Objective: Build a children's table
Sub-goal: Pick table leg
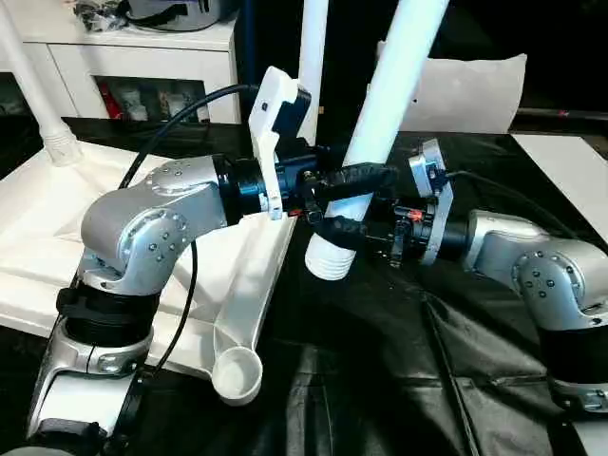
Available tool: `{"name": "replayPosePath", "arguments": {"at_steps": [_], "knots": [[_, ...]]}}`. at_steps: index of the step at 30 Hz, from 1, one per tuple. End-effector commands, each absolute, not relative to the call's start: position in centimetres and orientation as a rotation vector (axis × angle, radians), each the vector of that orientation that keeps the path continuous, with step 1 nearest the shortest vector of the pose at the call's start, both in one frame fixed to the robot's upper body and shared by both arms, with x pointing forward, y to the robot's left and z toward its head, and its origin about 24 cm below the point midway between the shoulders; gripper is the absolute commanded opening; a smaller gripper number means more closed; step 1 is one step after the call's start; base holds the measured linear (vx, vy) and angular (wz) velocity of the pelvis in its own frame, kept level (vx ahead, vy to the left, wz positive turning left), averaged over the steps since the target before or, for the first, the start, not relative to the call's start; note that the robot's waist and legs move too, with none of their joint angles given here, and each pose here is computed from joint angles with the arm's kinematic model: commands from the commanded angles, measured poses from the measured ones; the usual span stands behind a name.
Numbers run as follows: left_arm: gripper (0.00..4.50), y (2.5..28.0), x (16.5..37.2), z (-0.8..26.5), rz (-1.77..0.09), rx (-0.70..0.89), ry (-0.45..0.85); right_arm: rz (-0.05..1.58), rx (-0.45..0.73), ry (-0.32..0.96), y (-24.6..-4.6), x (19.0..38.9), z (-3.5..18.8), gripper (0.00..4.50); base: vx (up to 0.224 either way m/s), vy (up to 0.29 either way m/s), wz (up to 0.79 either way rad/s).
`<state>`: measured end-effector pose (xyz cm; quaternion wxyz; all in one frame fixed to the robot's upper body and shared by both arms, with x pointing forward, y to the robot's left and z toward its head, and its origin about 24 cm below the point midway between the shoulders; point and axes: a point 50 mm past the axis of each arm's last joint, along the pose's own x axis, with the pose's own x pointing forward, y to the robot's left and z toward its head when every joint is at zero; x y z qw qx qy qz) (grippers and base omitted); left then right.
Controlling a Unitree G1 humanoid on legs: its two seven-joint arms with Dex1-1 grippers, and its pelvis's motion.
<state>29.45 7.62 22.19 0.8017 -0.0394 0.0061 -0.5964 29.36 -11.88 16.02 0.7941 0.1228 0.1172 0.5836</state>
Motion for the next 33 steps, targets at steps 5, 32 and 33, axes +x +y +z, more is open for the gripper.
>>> {"name": "replayPosePath", "arguments": {"at_steps": [5,32,33], "knots": [[1.88,6.8,28.8,22.6,-1.333,-0.093,-0.019,1.262,0.278,0.251,-11.6,29.6,16.4,2.97,0.000,0.000,0.00],[3.19,6.3,26.9,21.5,-1.421,-0.123,0.037,1.191,0.272,0.325,-11.7,29.5,14.4,1.96,0.000,0.000,0.00],[3.28,6.2,26.7,21.4,-1.428,-0.120,0.044,1.189,0.265,0.325,-11.7,29.5,14.3,1.96,0.000,0.000,0.00]]}}
